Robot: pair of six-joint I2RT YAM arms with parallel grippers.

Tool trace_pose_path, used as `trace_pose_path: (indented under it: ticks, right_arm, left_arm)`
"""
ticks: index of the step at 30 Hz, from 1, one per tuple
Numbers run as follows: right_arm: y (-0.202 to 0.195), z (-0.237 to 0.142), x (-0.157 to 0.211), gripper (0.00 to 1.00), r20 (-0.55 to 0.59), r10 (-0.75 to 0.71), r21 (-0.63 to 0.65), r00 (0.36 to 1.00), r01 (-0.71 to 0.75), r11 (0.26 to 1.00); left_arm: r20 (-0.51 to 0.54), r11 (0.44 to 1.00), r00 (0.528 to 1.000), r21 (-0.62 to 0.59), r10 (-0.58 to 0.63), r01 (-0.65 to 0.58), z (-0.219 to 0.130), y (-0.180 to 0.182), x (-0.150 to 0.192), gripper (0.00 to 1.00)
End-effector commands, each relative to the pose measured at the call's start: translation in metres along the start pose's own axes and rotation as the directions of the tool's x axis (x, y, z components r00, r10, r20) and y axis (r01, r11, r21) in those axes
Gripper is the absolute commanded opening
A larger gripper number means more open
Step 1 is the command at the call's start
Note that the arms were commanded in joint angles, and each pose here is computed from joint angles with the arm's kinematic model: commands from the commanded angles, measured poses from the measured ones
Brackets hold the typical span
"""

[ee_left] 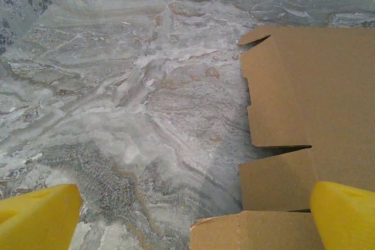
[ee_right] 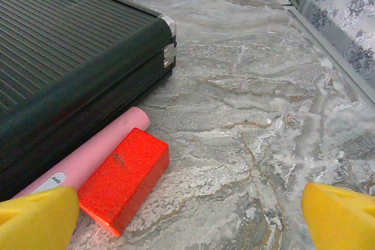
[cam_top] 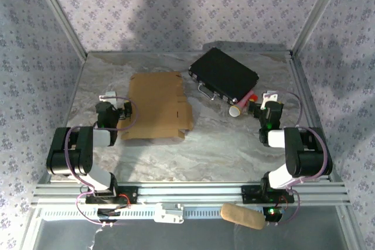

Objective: Fold the paper box

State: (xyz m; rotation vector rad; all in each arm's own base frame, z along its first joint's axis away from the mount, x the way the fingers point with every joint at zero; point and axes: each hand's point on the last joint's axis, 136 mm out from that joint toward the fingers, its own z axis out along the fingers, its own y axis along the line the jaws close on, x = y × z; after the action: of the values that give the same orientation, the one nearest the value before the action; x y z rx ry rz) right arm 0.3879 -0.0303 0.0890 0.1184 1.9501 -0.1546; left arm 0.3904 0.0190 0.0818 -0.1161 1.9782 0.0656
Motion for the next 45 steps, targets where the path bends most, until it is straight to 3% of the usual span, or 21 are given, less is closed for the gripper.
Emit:
trace_pose_path:
  ticks: [1,22,24,26,32,34,35,37,38,39,41,42,44,45]
  right_arm:
    - [-0.001,0.002,0.003,0.99,-0.013,-0.01,0.005,1.0,0.01,1.0]
    - [-0.001,0.002,0.003,0.99,-0.014,-0.011,0.006,1.0,0.011,1.0]
    - [-0.002,0.002,0.003,0.99,-0.012,-0.012,0.013,1.0,0.013,1.0]
    - [-0.011,-0.005,0.001,0.99,-0.007,0.017,0.118,1.0,-0.016,0.993]
    - [-0.005,-0.026,-0.009,0.99,0.117,-0.053,0.113,0.992,0.039,0.993]
    - [-0.02,-0.05,-0.046,0.99,0.181,-0.04,0.305,0.983,-0.018,0.952]
    - [-0.011,-0.055,-0.058,0.99,0.137,-0.055,0.257,0.989,0.018,0.966]
    - [0.0,-0.082,-0.111,0.99,0.238,-0.032,0.163,0.971,-0.008,0.987]
    - [0.002,-0.105,-0.144,0.99,0.305,0.038,0.12,0.952,-0.078,0.99]
    - [-0.001,-0.124,-0.161,0.99,0.286,0.165,0.077,0.944,-0.194,0.978]
    - [-0.008,-0.152,-0.178,0.99,0.178,0.398,0.008,0.9,-0.406,0.914]
    - [-0.016,-0.163,-0.169,0.99,0.085,0.507,0.04,0.858,-0.511,0.859]
    - [-0.02,-0.179,-0.128,0.99,-0.126,0.707,0.158,0.696,-0.689,0.707]
    - [0.002,-0.176,-0.129,0.99,-0.241,0.683,0.047,0.69,-0.695,0.718]
  left_arm:
    - [0.022,1.0,1.0,0.012,0.008,-0.009,0.003,-0.001,-0.01,1.0]
    - [0.037,1.0,0.999,0.005,0.005,-0.005,0.001,0.0,-0.01,1.0]
    - [0.117,0.998,0.993,-0.058,0.006,0.001,-0.016,0.006,-0.022,1.0]
    - [0.152,0.988,0.988,-0.155,0.017,0.007,-0.044,0.015,-0.043,1.0]
    - [0.252,0.984,0.967,-0.16,-0.037,0.08,-0.134,0.001,-0.159,1.0]
    - [0.191,0.99,0.977,-0.086,-0.095,0.113,-0.161,-0.009,-0.189,1.0]
    - [0.16,0.982,0.975,-0.088,-0.154,0.17,-0.17,-0.006,-0.197,1.0]
    - [0.167,0.895,0.907,-0.169,-0.387,0.413,-0.182,0.015,-0.195,1.0]
    - [0.15,0.873,0.877,-0.112,-0.457,0.475,-0.183,0.012,-0.196,1.0]
    - [0.103,0.863,0.858,0.005,-0.503,0.505,-0.183,-0.003,-0.2,1.0]
    - [-0.028,0.805,0.807,0.065,-0.59,0.59,-0.185,-0.022,-0.191,0.96]
    - [-0.122,0.785,0.787,0.072,-0.605,0.615,-0.186,-0.037,-0.178,0.92]
    - [-0.276,0.763,0.741,0.042,-0.612,0.645,-0.188,-0.062,-0.14,0.87]
    - [-0.342,0.752,0.711,0.018,-0.615,0.659,-0.19,-0.072,-0.116,0.84]
